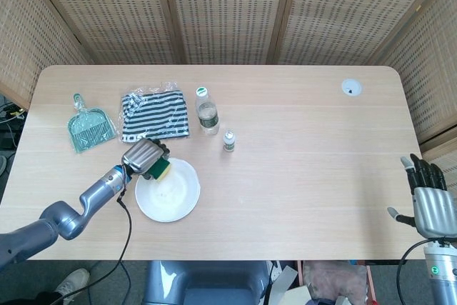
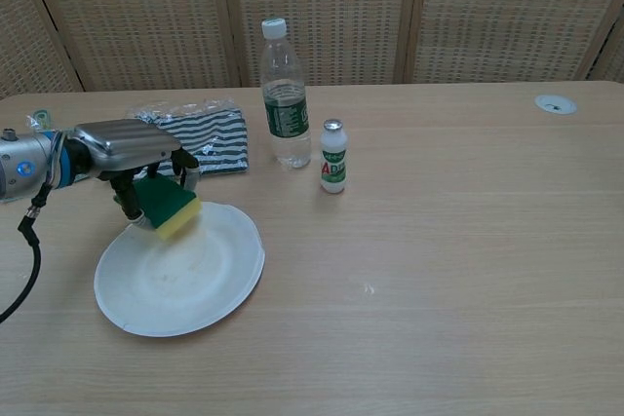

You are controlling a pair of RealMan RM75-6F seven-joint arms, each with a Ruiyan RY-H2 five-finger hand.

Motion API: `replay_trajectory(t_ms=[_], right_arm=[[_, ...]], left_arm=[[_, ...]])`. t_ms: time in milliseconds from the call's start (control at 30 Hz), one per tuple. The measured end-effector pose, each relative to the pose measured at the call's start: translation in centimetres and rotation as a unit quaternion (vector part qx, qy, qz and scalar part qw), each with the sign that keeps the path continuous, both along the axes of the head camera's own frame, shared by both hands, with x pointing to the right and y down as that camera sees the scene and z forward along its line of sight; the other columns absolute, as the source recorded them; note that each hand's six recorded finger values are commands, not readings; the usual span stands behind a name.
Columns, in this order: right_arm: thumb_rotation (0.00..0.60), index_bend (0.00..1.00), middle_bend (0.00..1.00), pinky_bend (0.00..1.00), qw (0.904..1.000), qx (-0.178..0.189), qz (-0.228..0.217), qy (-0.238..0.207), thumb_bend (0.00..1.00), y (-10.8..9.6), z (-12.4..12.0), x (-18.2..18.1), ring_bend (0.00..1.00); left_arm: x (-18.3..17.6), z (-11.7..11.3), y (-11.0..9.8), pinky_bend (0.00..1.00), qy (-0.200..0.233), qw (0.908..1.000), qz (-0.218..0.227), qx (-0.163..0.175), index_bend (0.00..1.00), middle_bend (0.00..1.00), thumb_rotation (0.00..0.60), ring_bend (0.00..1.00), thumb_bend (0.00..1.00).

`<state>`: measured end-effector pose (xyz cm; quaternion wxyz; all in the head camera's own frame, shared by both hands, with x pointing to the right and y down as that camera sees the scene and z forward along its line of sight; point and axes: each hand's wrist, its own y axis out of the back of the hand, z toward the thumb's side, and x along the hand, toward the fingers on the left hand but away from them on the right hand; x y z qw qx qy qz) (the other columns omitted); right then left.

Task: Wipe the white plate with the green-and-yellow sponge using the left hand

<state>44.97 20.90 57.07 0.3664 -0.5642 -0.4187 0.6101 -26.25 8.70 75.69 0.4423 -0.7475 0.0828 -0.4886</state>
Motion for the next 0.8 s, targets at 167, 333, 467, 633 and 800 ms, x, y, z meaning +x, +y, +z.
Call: replay_trajectory(t_ms=[167, 333, 467, 633, 800], right_arm=[[0.6, 0.0, 0.0, 0.0, 1.0, 0.0, 0.001, 0.0, 0.0, 0.0, 0.0, 0.0, 0.0], [0.6, 0.0, 0.0, 0.0, 1.0, -0.001, 0.003, -0.001, 0.0, 0.0, 0.0, 0.2, 0.0], [0.6, 0.0, 0.0, 0.0, 1.0, 0.0, 0.004, -0.002, 0.0, 0.0, 0.0, 0.2, 0.0], [0.6, 0.0, 0.0, 0.0, 1.0, -0.001, 0.002, -0.005, 0.0, 0.0, 0.0, 0.1, 0.0], [0.6, 0.0, 0.0, 0.0, 1.0, -0.001, 0.003, -0.005, 0.0, 0.1, -0.1, 0.1, 0.0]], left_arm=[[1.3, 0.3, 0.1, 0.41, -0.021, 0.9988, 0.034, 0.028, 0.53, 0.4, 0.6, 0.3, 0.15], [2.3, 0.5, 0.3, 0.42, -0.043, 0.995, 0.07, 0.058, 0.54, 0.4, 0.6, 0.3, 0.15], [2.8, 0.7, 0.6, 0.42, -0.063, 0.9897, 0.098, 0.083, 0.56, 0.42, 0.6, 0.31, 0.15], [3.4, 1.0, 1.0, 0.43, -0.081, 0.9832, 0.12, 0.111, 0.57, 0.43, 0.6, 0.31, 0.15], [3.6, 1.5, 1.6, 0.43, -0.091, 0.9807, 0.126, 0.119, 0.59, 0.43, 0.6, 0.31, 0.15]])
